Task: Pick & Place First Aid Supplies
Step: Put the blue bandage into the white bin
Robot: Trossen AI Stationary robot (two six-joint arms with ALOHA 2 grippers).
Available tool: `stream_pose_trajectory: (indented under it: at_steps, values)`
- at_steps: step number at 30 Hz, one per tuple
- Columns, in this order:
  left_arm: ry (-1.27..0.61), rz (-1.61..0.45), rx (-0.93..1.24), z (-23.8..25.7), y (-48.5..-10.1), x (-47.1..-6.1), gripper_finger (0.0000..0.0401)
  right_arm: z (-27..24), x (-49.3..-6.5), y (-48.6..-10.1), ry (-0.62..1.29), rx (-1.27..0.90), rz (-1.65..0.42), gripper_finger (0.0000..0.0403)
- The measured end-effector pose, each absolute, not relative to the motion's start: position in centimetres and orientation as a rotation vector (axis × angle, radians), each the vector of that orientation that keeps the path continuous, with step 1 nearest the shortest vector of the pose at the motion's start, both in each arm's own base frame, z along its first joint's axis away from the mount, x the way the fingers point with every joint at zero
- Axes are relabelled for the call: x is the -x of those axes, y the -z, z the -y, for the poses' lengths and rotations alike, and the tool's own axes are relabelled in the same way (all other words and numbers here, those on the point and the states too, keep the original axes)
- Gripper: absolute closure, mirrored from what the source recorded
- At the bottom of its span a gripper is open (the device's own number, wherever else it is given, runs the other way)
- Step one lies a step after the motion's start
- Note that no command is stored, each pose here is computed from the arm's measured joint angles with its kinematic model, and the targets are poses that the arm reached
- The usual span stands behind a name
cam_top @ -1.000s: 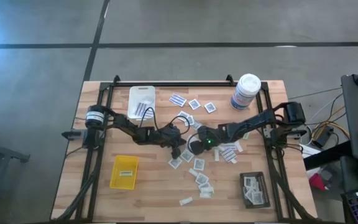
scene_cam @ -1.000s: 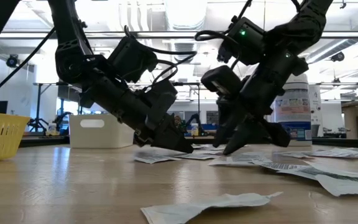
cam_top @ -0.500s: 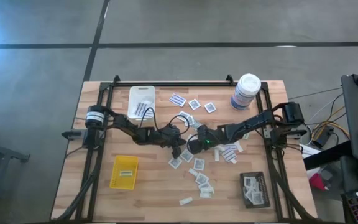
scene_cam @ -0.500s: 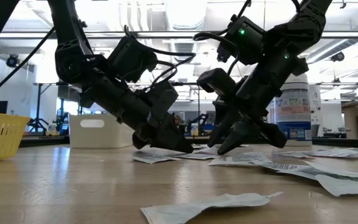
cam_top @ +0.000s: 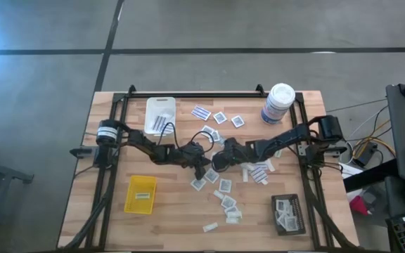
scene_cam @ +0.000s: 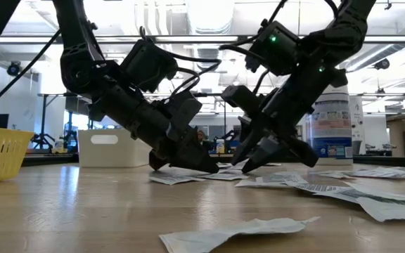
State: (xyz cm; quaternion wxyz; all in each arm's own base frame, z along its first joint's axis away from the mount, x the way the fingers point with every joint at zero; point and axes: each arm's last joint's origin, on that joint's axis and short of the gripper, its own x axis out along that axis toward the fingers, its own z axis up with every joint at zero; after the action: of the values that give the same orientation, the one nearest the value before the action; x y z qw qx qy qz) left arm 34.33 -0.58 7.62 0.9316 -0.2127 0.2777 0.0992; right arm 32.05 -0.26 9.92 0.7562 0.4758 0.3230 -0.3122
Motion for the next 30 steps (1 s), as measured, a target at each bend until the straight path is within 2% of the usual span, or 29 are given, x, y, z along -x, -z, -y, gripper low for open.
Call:
stream_pose_trajectory:
  at_steps: [5, 18, 30]
  values:
    - [-0.209, -0.566, 0.423, 0.6, -7.6, -34.3, 0.0401, 0.2, -32.1, -9.9, 0.651, -1.021, -0.719, 0.0297]
    - [-0.21, -0.56, 0.379, 0.5, -7.7, -34.4, 0.0401, 0.1, -32.2, -10.7, 0.534, -0.954, -0.745, 0.039]
    - [-0.161, -0.528, 0.38, 0.5, -8.9, -34.5, 0.0393, -0.1, -32.3, -11.0, 0.466, -0.861, -0.765, 0.0394]
